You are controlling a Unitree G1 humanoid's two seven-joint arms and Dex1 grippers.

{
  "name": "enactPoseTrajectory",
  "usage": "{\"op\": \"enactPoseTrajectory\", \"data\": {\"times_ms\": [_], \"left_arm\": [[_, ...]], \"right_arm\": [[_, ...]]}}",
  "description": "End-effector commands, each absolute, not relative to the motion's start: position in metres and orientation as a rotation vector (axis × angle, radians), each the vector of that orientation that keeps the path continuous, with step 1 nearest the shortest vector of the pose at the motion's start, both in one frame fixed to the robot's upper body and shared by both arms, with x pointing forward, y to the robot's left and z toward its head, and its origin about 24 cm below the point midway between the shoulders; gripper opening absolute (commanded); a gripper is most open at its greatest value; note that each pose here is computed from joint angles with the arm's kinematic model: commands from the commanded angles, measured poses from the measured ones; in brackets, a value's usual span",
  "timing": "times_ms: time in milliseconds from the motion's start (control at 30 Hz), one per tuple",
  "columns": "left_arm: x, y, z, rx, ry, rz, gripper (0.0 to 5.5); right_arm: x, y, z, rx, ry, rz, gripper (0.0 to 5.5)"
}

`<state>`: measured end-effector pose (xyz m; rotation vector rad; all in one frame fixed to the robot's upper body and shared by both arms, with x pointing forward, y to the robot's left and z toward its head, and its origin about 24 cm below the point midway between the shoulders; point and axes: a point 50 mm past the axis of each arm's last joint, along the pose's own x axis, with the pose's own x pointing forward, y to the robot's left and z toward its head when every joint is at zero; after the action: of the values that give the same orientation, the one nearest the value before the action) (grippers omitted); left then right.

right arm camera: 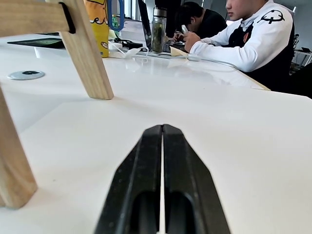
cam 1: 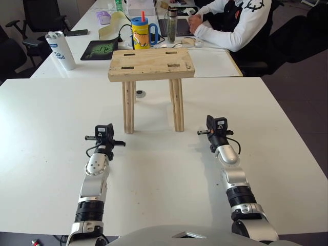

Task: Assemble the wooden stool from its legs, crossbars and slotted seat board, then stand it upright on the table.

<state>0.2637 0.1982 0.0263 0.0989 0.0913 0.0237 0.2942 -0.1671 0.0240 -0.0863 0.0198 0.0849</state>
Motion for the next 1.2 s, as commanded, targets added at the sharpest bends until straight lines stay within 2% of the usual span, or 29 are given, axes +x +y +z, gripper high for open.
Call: {"op": "enactPoseTrajectory", "data": {"times_ms": [33,1200], "left_arm": [[0.270,0.197,0.036,0.129,0.045,0.011,0.00],[0.294,0.184,0.040,0.108,-0.023,-0.017,0.00]], "right_arm": [[0.296,-0.164,0.025,-0.087,0.013,0.096,0.03],[0.307,-0.168,0.016,-0.105,0.027,0.080,0.03]]}}
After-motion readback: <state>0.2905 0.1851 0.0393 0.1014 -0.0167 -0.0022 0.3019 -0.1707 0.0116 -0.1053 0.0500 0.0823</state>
